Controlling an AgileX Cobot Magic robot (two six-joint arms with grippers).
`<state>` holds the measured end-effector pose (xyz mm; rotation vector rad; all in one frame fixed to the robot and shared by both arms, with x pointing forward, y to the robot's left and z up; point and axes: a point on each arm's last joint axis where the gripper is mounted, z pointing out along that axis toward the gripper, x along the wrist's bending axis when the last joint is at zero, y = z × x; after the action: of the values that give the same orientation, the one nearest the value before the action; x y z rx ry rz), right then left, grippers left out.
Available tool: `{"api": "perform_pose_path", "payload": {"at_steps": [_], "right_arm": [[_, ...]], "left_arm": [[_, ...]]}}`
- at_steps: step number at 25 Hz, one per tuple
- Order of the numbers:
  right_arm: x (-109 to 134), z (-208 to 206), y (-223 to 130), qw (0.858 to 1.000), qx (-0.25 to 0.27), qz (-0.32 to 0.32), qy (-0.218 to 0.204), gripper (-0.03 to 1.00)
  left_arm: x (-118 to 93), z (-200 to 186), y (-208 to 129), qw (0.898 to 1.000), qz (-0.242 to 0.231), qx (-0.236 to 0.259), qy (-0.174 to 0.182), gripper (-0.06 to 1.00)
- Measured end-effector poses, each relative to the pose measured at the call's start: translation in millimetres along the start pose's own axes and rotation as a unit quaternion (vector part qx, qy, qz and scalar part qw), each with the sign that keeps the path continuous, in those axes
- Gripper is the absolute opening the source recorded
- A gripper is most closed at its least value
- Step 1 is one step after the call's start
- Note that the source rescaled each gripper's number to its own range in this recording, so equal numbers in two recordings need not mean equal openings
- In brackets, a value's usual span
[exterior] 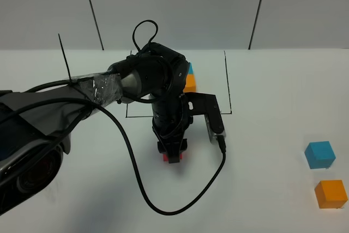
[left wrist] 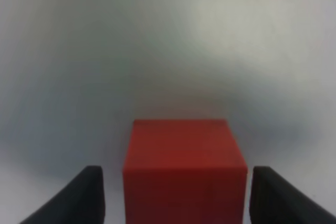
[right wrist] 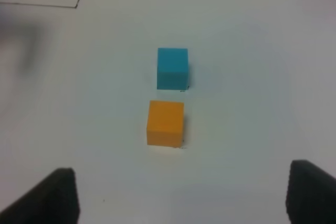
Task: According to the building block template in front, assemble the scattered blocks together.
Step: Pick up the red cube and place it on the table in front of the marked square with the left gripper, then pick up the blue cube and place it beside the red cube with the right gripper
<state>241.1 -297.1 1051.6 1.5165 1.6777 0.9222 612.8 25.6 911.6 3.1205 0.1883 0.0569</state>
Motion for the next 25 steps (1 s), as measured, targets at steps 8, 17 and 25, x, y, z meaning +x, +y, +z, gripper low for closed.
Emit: {"api": "perform_pose_path", "payload": {"at_steps": [8,17,25], "right_arm": [[0.0,0.0,0.0,1.0,0.0,0.0,0.0,0.64],[0.0,0.0,0.0,1.0,0.0,0.0,0.0,0.64],[0.0,0.0,0.0,1.0,0.0,0.0,0.0,0.64]], "left_arm": [[-5.1,-47.6,-5.6,1.0,-0.002,-0.015,0.016,0.54],[-16.0,-110.0,-22.1,0.998,-0.05,-0.018,0.045,0.54],[-23.4,-164.4,-38.7,0.977,-0.178,-0.053,0.107,0.54]]}}
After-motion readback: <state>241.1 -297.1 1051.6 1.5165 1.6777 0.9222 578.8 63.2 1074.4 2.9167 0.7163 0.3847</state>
